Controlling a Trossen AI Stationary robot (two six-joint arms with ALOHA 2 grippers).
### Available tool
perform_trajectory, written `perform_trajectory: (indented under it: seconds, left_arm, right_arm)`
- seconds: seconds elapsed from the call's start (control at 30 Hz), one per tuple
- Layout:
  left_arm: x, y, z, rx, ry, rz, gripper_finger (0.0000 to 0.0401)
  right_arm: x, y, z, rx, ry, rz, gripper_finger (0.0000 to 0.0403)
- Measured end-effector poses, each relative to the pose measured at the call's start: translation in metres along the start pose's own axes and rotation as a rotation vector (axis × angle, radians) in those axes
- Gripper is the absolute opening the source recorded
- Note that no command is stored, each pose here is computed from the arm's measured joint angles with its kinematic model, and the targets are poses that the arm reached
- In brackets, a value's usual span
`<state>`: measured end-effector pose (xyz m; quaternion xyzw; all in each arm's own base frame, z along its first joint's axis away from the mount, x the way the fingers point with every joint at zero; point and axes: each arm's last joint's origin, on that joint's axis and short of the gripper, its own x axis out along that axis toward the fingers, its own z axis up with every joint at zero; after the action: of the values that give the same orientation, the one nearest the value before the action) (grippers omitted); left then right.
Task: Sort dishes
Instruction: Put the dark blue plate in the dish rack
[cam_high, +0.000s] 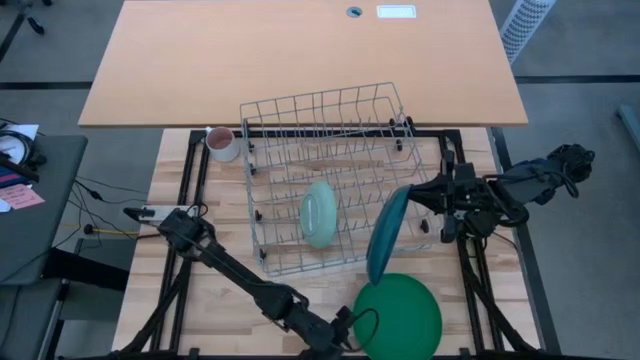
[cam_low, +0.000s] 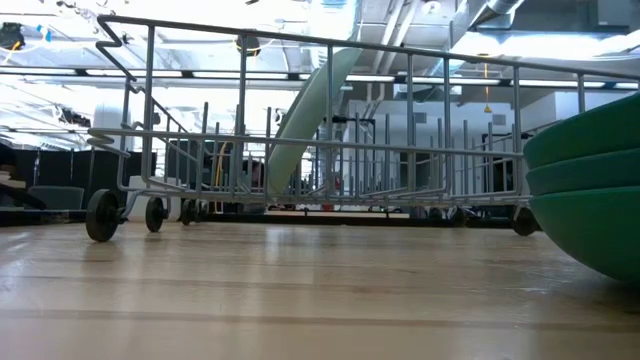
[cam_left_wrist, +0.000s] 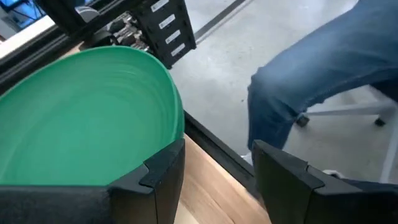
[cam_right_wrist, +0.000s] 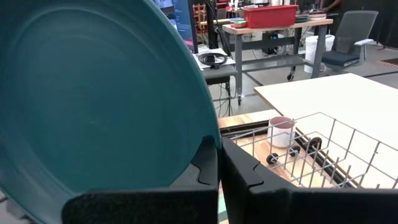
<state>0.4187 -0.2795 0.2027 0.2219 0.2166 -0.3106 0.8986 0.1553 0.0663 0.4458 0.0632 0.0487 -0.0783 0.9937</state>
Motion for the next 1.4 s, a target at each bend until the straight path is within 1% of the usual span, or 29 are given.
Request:
perform_trajectory:
  seconds: [0.1,0.2,0.37,0.47,0.67,0.87,1.03,1.13,1.27,1.4]
  left_arm:
    - [0.013,0.004,0.000,0.026,0.021,0.028,0.0179]
    - [0.023,0.005,-0.003,0.057,0.077,0.051,0.0179]
    - [0.030,0.009,0.000,0.078,0.064,0.082,0.0179]
    - [0.034,0.013,-0.008,0.082,0.107,0.087,0.0179]
    - [0.031,0.031,-0.015,0.069,0.164,0.167,0.0179]
    - [0.029,0.049,-0.029,0.048,0.241,0.184,0.0179]
    - [0.028,0.059,-0.033,0.037,0.254,0.206,0.0179]
    - [0.027,0.065,-0.035,0.009,0.257,0.220,0.0179]
    - [0.026,0.074,-0.040,-0.027,0.286,0.293,0.0179]
    - [0.021,0.076,-0.044,-0.029,0.366,0.351,0.0179]
  right_arm:
    - [0.000,0.000,0.000,0.000,0.000,0.000,0.0004]
    - [0.000,0.000,0.000,-0.001,0.000,0.000,0.0004]
    - [0.000,0.000,0.000,-0.017,0.000,0.000,0.0004]
    - [0.000,0.000,0.000,-0.024,0.000,0.000,0.0004]
    - [0.000,0.000,0.000,-0.050,0.000,0.001,0.0004]
    - [0.000,0.000,0.000,-0.061,0.000,0.001,0.0004]
    - [0.000,0.000,0.000,-0.072,0.001,0.001,0.0004]
    - [0.000,0.000,0.000,-0.071,0.000,0.001,0.0004]
    - [0.000,0.000,0.000,-0.071,0.000,0.001,0.0004]
    - [0.000,0.000,0.000,-0.071,0.001,0.001,0.0004]
